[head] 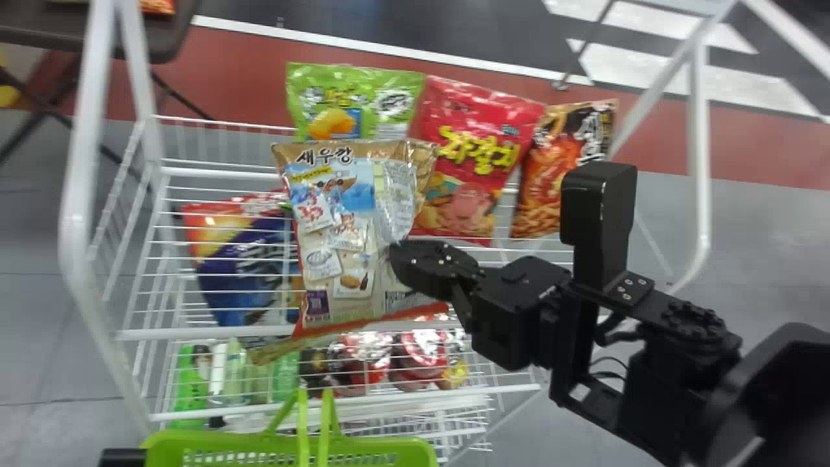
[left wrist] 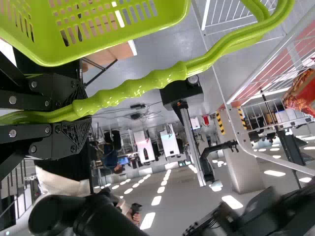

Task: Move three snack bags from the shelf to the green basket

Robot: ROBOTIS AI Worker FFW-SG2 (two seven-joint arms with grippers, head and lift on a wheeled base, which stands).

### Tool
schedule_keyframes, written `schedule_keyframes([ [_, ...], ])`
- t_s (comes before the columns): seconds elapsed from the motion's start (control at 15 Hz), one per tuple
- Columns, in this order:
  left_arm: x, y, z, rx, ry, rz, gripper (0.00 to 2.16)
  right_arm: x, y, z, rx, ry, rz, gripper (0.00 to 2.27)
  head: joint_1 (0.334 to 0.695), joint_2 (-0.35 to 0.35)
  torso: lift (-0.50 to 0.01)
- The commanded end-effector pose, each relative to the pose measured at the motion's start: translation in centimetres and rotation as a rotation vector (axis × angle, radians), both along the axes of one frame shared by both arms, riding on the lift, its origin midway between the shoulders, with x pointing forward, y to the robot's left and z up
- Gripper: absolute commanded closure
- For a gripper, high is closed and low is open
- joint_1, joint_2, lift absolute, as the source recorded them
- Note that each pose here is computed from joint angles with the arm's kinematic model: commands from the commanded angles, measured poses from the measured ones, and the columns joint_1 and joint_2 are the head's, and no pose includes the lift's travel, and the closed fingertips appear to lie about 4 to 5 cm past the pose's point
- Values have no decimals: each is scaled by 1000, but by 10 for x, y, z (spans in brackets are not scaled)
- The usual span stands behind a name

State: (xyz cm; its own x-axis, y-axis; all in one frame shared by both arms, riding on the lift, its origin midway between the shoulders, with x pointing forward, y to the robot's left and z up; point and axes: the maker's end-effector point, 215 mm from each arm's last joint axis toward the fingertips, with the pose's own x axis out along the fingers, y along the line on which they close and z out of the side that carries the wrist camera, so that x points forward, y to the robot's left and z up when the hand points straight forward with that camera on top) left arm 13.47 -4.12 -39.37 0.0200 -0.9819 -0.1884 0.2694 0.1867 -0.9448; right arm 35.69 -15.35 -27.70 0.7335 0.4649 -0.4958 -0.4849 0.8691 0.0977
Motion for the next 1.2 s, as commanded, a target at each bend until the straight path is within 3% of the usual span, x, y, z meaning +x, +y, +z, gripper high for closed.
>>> schedule_keyframes([
  [0.0, 5, -2, 3, -8, -26, 8, 1754, -30, -38, -3, -60, 80, -47, 2196, 695, -350, -43],
  [0.07, 8, -2, 3, -9, -38, 12, 1754, -50, -48, -12, -78, 145, -48, 2196, 695, -350, -43],
  [0.33, 18, 4, 1, 5, -72, 41, 1754, -81, -61, 1, 60, 195, -43, 2196, 695, -350, -43],
  [0.6, 26, 6, 2, 18, -99, 53, 1754, -95, -70, -9, 67, 242, -50, 2196, 695, -350, -43],
  [1.13, 27, 6, 3, 15, -104, 52, 1754, -140, -23, -109, 82, 522, 24, 2196, 695, -350, -43],
])
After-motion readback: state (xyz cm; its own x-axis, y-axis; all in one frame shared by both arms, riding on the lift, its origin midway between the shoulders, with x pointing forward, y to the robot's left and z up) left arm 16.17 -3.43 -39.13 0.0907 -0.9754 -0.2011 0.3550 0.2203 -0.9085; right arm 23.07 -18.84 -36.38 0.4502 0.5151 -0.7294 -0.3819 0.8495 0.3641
